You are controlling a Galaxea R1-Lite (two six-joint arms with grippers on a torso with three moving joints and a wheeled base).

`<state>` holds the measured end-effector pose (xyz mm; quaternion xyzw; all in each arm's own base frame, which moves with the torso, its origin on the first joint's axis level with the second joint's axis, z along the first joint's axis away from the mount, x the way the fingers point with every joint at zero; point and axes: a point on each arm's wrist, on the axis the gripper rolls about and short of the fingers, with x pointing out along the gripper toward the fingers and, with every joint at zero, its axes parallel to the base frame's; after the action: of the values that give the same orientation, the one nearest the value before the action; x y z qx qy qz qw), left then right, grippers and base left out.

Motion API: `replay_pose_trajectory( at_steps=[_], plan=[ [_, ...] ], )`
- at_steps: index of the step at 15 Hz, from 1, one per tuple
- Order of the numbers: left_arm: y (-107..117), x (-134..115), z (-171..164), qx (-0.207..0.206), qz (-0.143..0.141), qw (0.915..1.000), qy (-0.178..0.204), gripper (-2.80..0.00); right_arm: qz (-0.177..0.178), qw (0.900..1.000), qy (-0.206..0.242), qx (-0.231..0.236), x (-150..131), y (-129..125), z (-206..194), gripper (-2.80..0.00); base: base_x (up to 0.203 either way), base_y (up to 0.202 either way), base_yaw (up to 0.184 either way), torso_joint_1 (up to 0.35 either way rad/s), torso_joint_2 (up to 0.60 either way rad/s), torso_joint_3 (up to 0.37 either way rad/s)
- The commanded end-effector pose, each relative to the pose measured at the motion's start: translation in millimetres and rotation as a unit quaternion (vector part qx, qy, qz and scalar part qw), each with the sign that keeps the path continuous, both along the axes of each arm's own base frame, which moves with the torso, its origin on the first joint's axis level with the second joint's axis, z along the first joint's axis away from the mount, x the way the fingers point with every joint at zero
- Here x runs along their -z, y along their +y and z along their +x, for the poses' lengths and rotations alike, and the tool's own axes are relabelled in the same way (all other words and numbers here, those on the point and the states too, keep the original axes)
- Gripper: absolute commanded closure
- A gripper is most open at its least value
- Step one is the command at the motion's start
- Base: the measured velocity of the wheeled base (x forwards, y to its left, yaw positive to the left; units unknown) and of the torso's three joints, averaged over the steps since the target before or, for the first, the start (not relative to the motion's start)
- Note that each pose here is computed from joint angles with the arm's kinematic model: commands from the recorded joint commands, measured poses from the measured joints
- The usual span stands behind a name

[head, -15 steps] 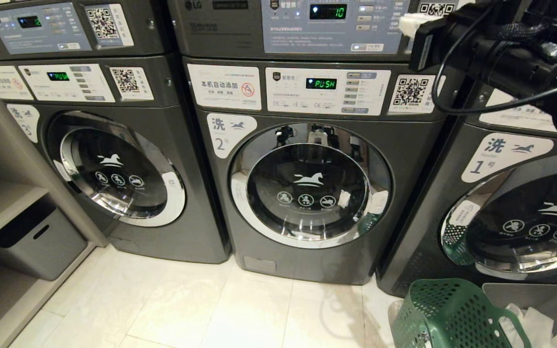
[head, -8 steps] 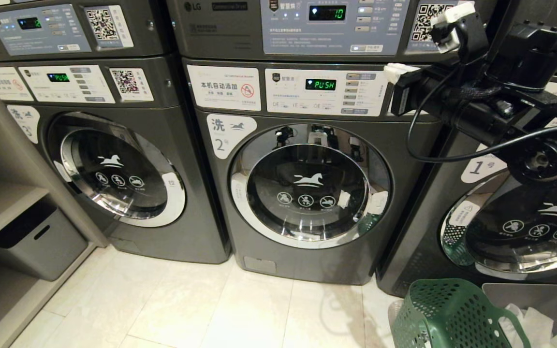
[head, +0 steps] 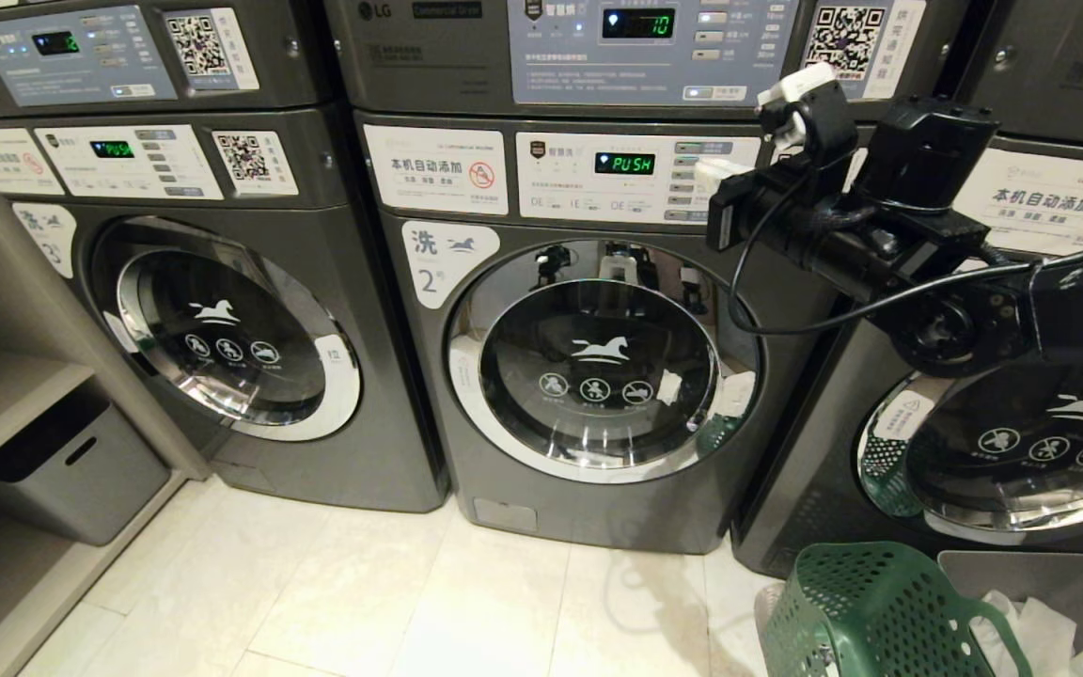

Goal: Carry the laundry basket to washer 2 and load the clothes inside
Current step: Press the washing machine switch

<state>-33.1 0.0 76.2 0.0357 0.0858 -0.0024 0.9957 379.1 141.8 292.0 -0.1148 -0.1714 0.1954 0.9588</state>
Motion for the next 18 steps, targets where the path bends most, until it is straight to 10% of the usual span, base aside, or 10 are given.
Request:
replay_pose_trajectory(
  at_steps=[1,18],
  plan=[
    [0.0,0.1,-0.1,0.001,0.001,1.0,0.001,0.0,-0.005,1.0,0.005,-0.011,7.2,11.6,2.2,0.0,0.0,0.0,0.0,0.0,0.0,0.0],
    [0.1,-0.3,0.0,-0.003,-0.007,1.0,-0.002,0.0,0.005,1.0,-0.019,0.02,-15.3,-19.0,-6.7,0.0,0.0,0.0,0.0,0.002,0.0,-0.12]
  ],
)
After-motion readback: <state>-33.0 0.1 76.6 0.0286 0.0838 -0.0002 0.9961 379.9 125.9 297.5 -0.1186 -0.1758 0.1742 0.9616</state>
